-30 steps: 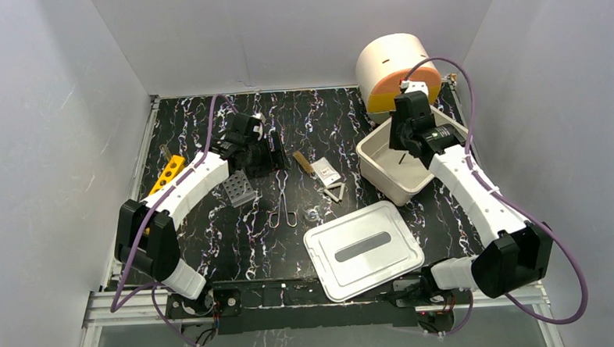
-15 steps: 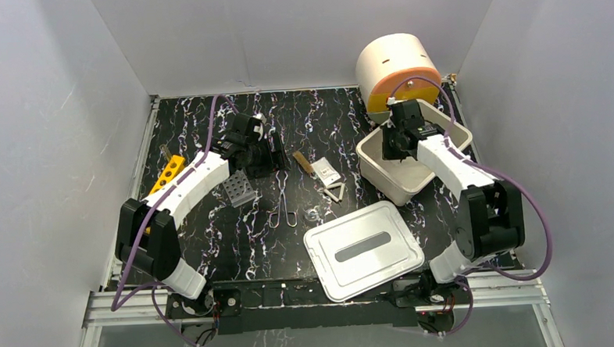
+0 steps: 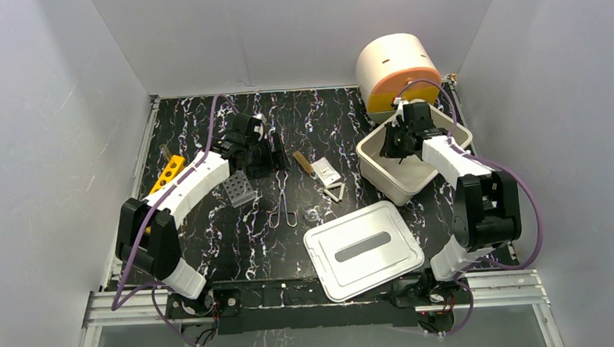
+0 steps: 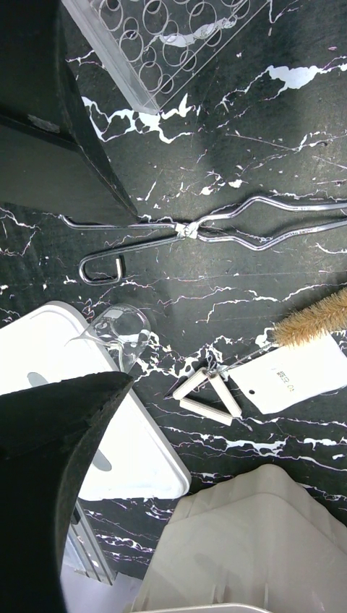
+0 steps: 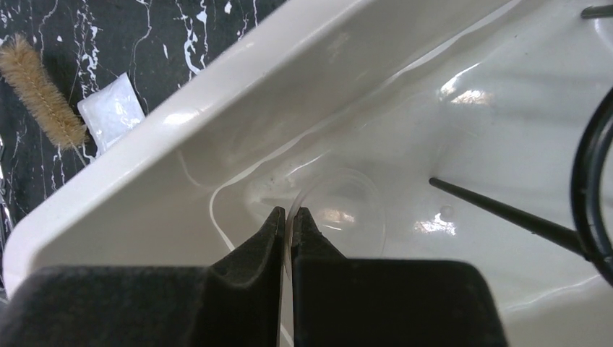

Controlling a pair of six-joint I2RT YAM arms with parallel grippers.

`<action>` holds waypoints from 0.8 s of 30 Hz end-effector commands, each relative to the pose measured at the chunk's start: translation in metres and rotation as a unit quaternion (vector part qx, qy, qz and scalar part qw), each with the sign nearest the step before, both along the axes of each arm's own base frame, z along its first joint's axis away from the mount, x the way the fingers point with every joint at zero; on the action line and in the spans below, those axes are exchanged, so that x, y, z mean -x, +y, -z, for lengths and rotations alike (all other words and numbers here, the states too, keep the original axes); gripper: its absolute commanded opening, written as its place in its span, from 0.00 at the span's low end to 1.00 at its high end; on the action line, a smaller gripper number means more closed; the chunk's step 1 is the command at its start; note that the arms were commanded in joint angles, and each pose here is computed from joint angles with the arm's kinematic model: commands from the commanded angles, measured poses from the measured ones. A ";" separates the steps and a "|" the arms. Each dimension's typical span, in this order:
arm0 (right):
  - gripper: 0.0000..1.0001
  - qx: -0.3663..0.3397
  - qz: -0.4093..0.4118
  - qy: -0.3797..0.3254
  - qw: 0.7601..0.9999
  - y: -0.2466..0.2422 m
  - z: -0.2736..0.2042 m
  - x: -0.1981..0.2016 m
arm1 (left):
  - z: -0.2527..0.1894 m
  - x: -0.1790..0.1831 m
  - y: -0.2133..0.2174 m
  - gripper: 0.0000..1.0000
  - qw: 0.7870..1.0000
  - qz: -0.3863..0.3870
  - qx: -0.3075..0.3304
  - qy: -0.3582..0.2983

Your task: Organize the chemistry lab equipment

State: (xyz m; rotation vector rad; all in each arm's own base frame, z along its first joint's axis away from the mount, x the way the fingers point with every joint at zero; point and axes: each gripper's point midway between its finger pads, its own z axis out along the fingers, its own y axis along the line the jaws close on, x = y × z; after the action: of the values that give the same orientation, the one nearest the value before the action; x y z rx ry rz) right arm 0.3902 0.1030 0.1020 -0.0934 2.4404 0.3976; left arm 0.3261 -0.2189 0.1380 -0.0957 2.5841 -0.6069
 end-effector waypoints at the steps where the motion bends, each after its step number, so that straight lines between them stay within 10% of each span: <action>1: 0.12 -0.010 -0.003 -0.026 1.000 0.001 -0.004 -0.009 | -0.016 -0.007 0.000 0.73 1.000 0.000 0.004 -0.017; 24: 0.56 0.003 0.081 -0.104 0.991 -0.023 -0.108 -0.007 | -0.003 -0.005 0.009 0.75 1.000 -0.012 -0.019 -0.006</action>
State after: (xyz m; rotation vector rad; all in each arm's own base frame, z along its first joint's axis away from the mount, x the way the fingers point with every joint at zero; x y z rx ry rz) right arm 0.3930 0.0849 0.1517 0.0180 2.3398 0.2995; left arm 0.3301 -0.2186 0.1376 -0.0957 2.5840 -0.5901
